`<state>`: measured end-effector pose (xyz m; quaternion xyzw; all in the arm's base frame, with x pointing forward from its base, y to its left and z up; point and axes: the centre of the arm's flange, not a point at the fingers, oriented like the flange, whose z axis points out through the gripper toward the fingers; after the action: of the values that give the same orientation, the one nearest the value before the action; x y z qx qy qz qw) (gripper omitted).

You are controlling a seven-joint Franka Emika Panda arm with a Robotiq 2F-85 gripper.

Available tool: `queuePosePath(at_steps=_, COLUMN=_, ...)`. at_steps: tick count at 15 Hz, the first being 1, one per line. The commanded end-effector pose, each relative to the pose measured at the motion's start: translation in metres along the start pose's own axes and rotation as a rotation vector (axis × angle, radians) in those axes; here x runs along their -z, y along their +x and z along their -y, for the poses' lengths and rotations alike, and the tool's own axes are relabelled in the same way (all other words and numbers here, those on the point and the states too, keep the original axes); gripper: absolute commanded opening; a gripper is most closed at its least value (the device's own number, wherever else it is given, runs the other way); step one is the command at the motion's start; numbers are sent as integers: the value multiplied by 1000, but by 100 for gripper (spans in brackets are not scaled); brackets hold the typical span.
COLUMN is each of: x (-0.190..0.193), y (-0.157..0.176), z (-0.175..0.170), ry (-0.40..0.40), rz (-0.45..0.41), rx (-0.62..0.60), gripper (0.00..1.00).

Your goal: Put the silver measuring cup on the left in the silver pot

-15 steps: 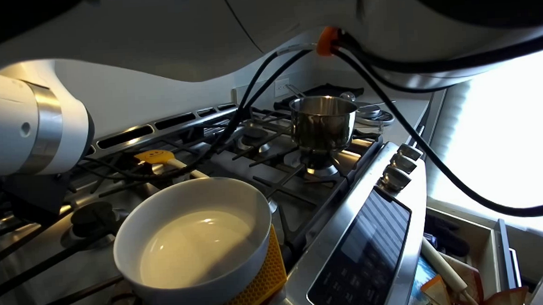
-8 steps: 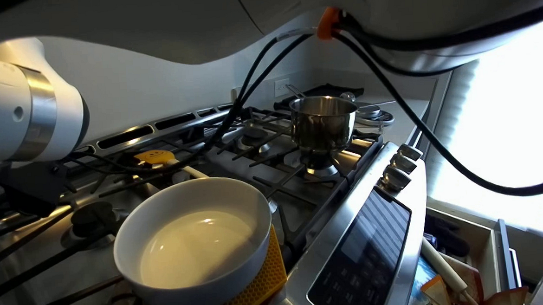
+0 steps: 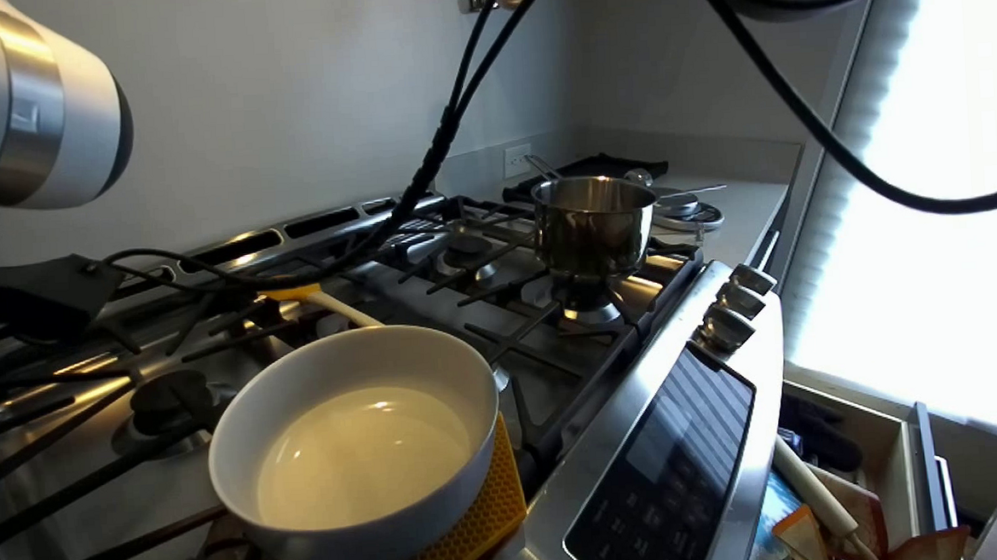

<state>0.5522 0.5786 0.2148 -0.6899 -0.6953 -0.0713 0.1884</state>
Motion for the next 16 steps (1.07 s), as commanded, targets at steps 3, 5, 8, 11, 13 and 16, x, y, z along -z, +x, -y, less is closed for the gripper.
queuePosePath(at_steps=3, x=34, y=-22, z=48, ry=56, rz=152, rx=-68, gripper=38)
queuePosePath(at_steps=5, x=45, y=-26, z=62, ry=63, rz=204, rx=-101, gripper=38)
queuePosePath(at_steps=8, x=64, y=-31, z=83, ry=32, rz=253, rx=-149, gripper=38)
queuePosePath(at_steps=11, x=84, y=-36, z=105, ry=9, rz=302, rx=-199, gripper=38)
queuePosePath(at_steps=13, x=95, y=-41, z=120, ry=-9, rz=330, rx=-233, gripper=38)
queuePosePath(at_steps=16, x=112, y=-49, z=146, ry=-62, rz=352, rx=-294, gripper=38)
